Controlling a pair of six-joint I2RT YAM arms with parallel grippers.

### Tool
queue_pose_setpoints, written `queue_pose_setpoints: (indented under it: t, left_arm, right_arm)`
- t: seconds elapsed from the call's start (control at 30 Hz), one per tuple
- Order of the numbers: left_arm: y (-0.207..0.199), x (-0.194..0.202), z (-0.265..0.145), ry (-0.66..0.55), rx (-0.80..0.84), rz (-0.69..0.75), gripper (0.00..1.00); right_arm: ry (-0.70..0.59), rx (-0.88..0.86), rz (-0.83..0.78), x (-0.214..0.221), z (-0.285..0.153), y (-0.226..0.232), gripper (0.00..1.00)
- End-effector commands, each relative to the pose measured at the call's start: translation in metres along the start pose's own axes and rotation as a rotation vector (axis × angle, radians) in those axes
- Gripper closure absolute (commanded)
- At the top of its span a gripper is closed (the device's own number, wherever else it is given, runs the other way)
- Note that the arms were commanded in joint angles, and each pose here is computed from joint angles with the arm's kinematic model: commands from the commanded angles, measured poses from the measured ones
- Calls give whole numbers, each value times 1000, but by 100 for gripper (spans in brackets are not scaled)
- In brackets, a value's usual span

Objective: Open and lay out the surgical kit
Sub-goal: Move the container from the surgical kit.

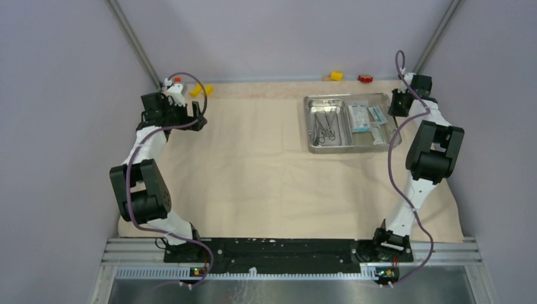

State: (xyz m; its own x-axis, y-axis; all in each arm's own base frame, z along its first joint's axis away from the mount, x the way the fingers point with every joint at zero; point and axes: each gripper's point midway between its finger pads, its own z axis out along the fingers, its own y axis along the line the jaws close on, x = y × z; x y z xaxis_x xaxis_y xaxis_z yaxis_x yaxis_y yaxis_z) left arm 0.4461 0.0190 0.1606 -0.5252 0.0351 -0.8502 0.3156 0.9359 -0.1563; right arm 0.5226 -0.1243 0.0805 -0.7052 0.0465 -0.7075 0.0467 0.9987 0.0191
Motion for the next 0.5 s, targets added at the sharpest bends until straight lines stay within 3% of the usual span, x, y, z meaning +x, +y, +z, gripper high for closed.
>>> queue_pose_setpoints:
  t: [0.0, 0.17, 0.33, 0.47]
  left_arm:
    - [-5, -19, -7, -50, 7, 36, 1]
    - [-2, -13, -8, -33, -12, 57, 1]
    - [2, -5, -10, -21, -37, 88, 1]
    - [4, -3, -12, -18, -54, 105, 1]
  right_arm:
    - [-59, 53, 91, -14, -6, -14, 94]
    - [-98, 46, 52, -24, -21, -12, 77]
    - [-190, 16, -64, -40, -74, -2, 46]
    - [-255, -44, -199, -39, -127, 20, 38]
